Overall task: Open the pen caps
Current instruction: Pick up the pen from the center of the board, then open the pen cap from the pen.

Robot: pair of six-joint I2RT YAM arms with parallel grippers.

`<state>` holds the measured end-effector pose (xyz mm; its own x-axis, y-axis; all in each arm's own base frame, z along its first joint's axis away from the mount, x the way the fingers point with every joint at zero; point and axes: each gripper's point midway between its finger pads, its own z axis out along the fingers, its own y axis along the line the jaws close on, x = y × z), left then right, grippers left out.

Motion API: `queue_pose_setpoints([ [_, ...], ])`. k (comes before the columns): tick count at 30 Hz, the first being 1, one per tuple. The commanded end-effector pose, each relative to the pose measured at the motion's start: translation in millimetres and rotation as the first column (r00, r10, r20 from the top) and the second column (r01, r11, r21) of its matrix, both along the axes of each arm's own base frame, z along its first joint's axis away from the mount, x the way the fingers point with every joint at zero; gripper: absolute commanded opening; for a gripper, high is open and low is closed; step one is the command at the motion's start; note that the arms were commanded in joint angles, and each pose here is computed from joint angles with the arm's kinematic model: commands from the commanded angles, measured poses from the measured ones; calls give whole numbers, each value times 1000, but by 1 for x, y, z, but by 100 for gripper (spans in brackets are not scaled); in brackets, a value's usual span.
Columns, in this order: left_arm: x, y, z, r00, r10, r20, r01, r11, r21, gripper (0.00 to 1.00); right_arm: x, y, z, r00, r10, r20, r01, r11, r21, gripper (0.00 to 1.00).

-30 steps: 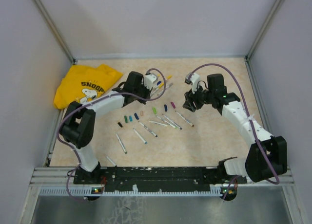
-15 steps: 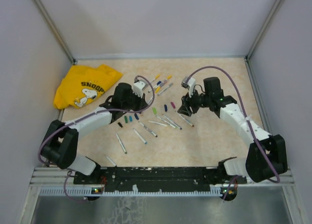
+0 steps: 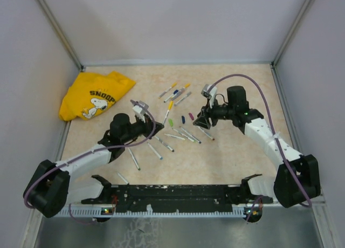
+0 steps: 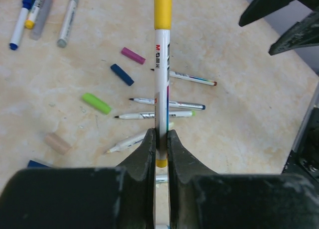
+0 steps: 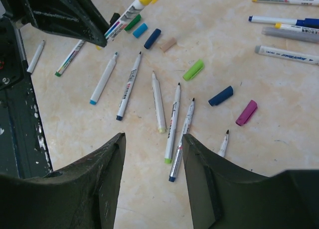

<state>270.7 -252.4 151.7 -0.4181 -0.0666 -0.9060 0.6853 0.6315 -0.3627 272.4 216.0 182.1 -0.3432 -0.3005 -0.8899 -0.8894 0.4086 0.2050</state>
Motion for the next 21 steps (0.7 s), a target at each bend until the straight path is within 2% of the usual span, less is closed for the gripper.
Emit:
queue_pose_setpoints([
  [1, -13, -14, 35, 996, -6, 84, 19, 988, -154, 0, -5, 9, 19, 997, 44, 64, -48, 997, 64, 49],
  [21, -54, -45, 50, 988, 88, 128, -40, 942, -334, 0, -15, 18, 27, 996, 72, 57, -81, 984, 161, 49],
])
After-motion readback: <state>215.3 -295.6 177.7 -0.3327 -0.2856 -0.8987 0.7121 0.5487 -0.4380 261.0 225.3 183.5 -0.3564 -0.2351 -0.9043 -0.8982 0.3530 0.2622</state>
